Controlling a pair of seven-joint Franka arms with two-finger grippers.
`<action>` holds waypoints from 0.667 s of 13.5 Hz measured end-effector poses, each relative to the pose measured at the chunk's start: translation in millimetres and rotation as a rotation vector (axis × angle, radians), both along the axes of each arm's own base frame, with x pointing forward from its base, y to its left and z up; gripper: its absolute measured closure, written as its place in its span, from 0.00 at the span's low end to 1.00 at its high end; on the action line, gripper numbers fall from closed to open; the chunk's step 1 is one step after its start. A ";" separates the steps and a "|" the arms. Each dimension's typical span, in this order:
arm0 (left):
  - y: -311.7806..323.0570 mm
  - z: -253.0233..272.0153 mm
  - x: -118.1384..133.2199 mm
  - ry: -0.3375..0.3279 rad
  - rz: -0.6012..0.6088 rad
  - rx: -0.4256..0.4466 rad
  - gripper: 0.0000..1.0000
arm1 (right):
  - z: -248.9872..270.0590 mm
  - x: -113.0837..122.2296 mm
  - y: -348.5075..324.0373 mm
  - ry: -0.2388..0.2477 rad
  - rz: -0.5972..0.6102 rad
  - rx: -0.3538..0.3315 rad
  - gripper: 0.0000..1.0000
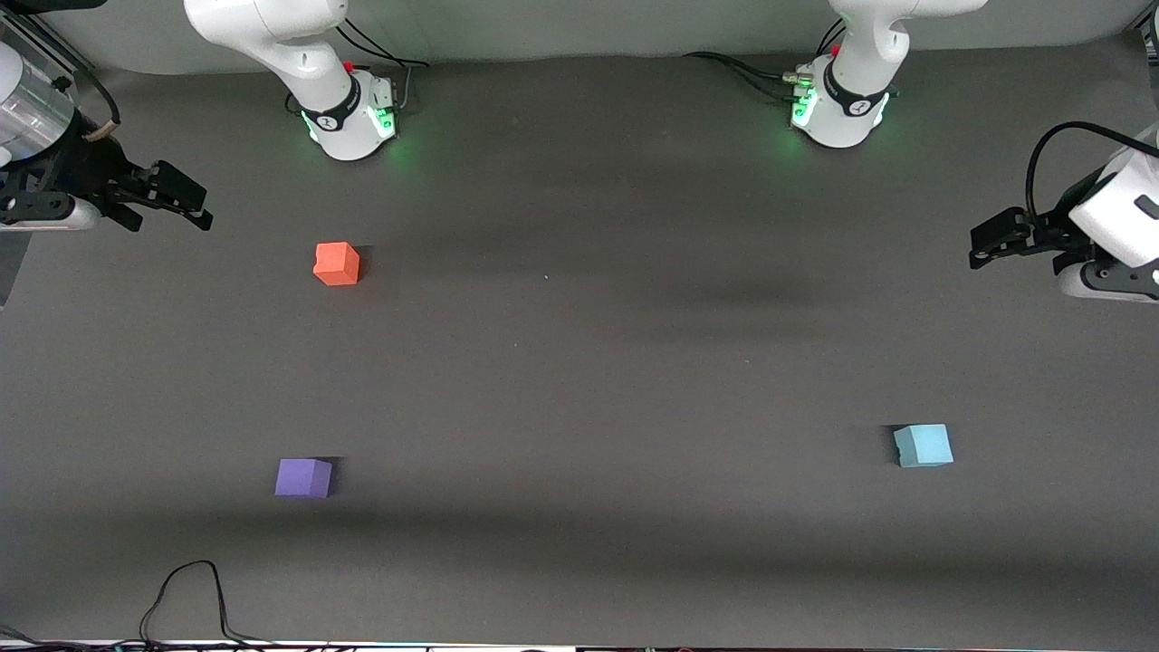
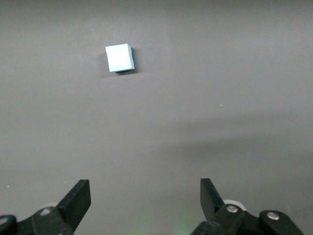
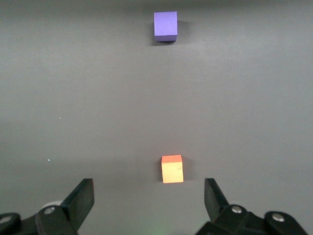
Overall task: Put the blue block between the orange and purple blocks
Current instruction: 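Move the left gripper down toward the light blue cube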
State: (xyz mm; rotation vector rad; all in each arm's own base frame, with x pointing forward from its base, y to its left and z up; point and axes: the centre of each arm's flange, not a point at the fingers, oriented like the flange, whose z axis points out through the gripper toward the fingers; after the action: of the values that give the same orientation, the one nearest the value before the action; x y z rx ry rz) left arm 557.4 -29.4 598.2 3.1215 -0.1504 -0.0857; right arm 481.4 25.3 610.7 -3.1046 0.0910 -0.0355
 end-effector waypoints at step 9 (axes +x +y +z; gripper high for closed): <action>2.3 -1.8 2.9 -0.008 0.006 0.000 0.00 | -13.6 -0.2 0.3 0.019 0.000 -0.001 0.00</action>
State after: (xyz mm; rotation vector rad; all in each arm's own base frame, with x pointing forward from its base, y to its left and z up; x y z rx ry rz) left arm 560.3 -27.1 596.4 3.1222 -0.1414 -0.0727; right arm 481.3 25.5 597.1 -3.1067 0.0912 -0.0056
